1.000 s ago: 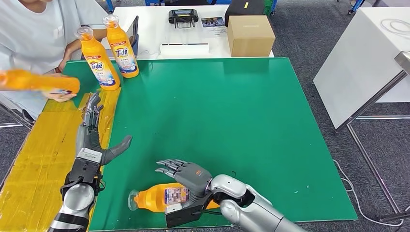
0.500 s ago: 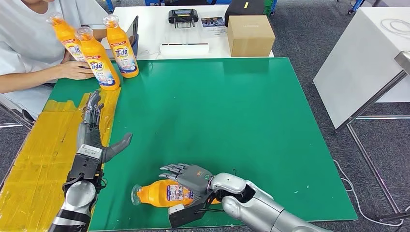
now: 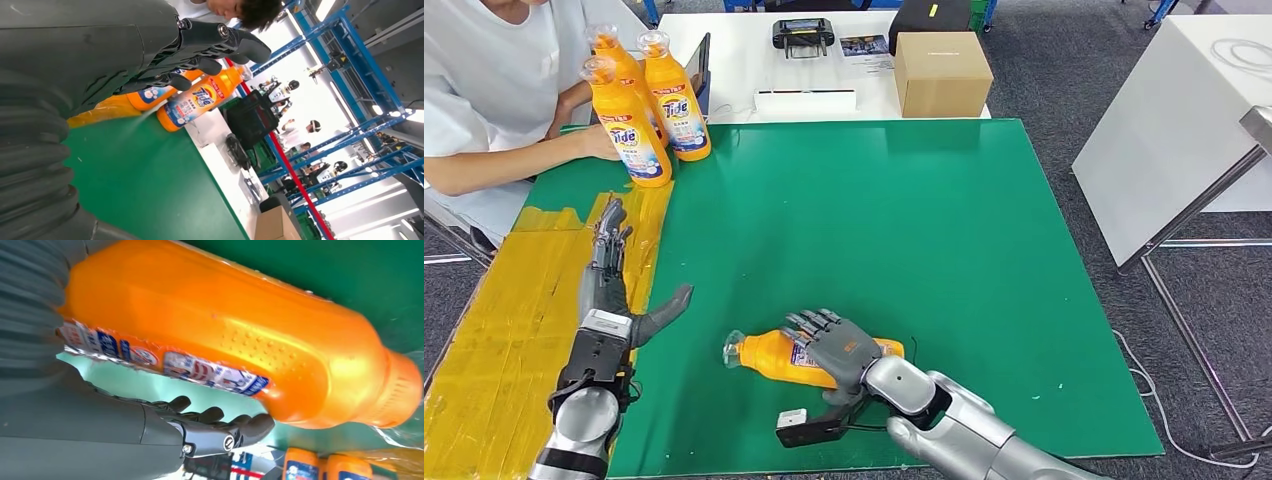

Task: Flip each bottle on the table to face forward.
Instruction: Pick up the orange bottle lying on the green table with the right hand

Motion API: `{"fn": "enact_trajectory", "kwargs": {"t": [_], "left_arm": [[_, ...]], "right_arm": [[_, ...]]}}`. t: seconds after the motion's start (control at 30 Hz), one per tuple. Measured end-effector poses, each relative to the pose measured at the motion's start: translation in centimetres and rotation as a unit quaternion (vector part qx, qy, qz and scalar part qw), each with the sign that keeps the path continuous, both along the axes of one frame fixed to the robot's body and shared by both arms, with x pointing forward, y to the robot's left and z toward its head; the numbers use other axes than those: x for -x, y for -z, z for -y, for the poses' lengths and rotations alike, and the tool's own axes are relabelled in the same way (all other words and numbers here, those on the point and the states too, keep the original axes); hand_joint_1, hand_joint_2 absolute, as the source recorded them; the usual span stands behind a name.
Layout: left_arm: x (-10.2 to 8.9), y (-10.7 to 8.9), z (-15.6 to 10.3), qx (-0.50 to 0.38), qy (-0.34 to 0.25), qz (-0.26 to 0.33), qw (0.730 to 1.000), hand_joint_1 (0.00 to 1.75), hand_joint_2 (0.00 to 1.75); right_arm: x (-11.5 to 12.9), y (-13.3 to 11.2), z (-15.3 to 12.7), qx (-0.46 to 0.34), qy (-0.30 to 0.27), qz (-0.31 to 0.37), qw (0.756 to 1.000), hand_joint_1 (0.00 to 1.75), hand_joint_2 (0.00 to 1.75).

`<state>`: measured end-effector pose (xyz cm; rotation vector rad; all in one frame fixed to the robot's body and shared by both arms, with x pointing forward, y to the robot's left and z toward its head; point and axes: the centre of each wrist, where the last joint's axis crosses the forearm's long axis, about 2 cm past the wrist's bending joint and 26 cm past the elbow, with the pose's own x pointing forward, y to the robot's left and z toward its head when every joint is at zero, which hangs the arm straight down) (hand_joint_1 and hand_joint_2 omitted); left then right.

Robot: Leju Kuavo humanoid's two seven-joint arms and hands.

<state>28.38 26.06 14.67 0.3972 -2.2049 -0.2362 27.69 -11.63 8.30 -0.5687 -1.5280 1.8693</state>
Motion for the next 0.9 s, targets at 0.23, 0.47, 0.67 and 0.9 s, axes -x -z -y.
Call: {"fn": "enact_trajectory", "kwargs": {"t": [0.23,0.47,0.67,0.9], "left_arm": [[0.5,0.1,-0.3,0.002,-0.008,-0.001,1.0,0.0,1.75],[0.8,0.2,-0.5,0.004,-0.013,-0.004,1.0,0.0,1.75],[1.0,0.2,-0.6,0.006,-0.019,-0.005,1.0,0.0,1.75],[1.2,0.2,-0.5,0.007,-0.02,-0.008,1.0,0.0,1.75]], "right_arm": [[0.0,-0.1,0.7,-0.001,0.022,0.013,1.0,0.0,1.75],[-0.1,-0.2,1.3,-0.001,0.044,0.024,0.999,0.0,1.75],[-0.1,-0.3,1.7,-0.001,0.069,0.033,0.997,0.0,1.75],[-0.3,-0.2,2.5,0.003,0.103,0.038,0.994,0.0,1.75]]}}
